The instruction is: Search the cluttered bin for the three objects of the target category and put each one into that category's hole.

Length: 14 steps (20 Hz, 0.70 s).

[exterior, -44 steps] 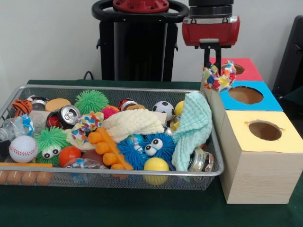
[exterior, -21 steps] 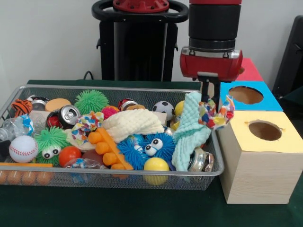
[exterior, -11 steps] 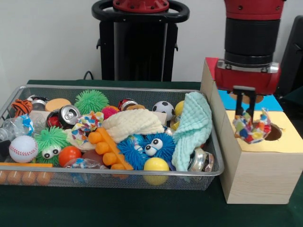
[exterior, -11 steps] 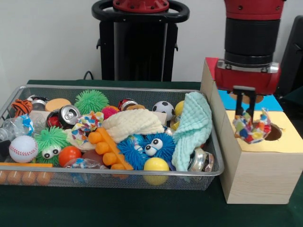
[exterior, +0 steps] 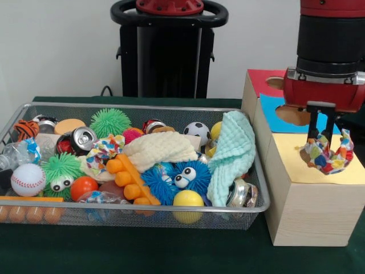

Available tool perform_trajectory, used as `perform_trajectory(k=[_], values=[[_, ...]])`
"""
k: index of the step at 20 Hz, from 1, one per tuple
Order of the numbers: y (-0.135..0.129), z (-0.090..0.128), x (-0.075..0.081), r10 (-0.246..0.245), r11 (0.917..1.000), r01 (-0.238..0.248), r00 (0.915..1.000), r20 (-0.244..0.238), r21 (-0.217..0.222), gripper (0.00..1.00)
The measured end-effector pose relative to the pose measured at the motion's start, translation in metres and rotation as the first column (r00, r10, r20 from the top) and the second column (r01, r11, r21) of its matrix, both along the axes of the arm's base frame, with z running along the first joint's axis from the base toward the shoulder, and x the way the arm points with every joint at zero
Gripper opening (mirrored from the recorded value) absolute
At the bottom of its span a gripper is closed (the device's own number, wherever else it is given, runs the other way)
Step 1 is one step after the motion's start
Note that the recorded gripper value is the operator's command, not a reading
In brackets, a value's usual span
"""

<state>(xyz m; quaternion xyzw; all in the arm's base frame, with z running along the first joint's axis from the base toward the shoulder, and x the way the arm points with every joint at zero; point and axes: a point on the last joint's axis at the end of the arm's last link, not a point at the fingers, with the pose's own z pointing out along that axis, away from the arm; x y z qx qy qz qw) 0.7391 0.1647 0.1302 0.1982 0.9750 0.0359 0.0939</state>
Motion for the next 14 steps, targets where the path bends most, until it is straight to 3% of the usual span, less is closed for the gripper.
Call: perform_trajectory(k=[14], values=[[-0.038,0.011,0.005,-0.043,0.9981,0.044,0.9989,0.018,-0.044,0.0]])
